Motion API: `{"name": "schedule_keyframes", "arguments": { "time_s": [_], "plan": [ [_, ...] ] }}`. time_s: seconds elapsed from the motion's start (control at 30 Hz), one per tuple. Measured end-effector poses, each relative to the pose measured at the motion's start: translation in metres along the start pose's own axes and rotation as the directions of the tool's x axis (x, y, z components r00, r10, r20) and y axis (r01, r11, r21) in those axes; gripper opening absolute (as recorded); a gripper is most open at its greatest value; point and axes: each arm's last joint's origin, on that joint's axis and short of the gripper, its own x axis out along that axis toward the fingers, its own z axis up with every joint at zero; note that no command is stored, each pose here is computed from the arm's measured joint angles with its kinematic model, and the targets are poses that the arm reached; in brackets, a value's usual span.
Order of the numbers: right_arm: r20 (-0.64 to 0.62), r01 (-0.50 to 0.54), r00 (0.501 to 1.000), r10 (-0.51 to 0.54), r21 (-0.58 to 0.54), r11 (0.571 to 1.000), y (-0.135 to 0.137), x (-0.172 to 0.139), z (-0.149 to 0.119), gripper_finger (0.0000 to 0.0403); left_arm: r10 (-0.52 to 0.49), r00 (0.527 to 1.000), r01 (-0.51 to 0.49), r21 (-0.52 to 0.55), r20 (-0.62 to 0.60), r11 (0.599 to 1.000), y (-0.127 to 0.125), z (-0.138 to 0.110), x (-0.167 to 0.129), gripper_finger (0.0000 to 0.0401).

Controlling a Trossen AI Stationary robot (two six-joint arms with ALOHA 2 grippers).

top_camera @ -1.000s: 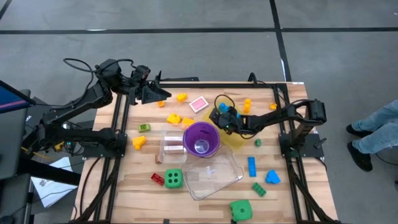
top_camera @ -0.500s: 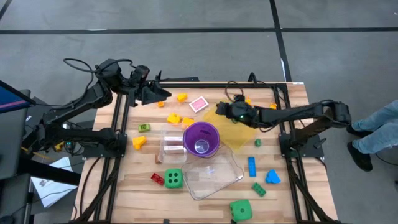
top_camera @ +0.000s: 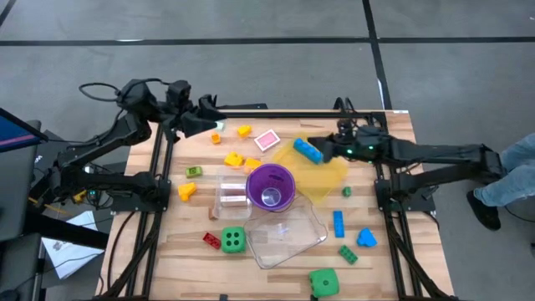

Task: Pick & Place Toys
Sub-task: Put the small blue game piece into the yellow bin

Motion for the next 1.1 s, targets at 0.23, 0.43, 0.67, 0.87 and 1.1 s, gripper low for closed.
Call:
{"name": "schedule_keyframes", "arguments": {
  "time_s": [0.23,0.43,0.67,0.87,1.1],
  "plan": [
    [-0.113,-0.074,0.990,0.078,0.047,0.996,0.001,-0.037,0.000,0.0000,-0.029,0.994,0.010,0.173,0.107,0.985,-0.007,0.009,-0.001,0.0205],
    [-0.129,-0.100,0.985,0.118,0.141,0.985,0.004,-0.055,0.000,0.0000,-0.030,0.983,-0.020,0.269,0.179,0.963,-0.010,0.014,-0.001,0.0205],
    [-0.233,0.009,0.971,0.052,0.251,0.968,-0.001,-0.057,-0.012,0.0000,-0.045,0.954,-0.068,0.362,0.295,0.930,-0.018,0.019,0.000,0.0205],
    [-0.470,0.301,0.872,-0.137,0.296,0.906,-0.013,-0.056,-0.042,0.0000,-0.132,0.929,-0.023,0.408,0.347,0.913,-0.030,0.022,0.002,0.0205],
    [-0.645,0.461,0.739,-0.193,0.275,0.844,-0.004,-0.064,-0.077,0.0000,-0.183,0.920,0.024,0.416,0.348,0.909,-0.037,0.020,0.005,0.0205]
  ]
}}
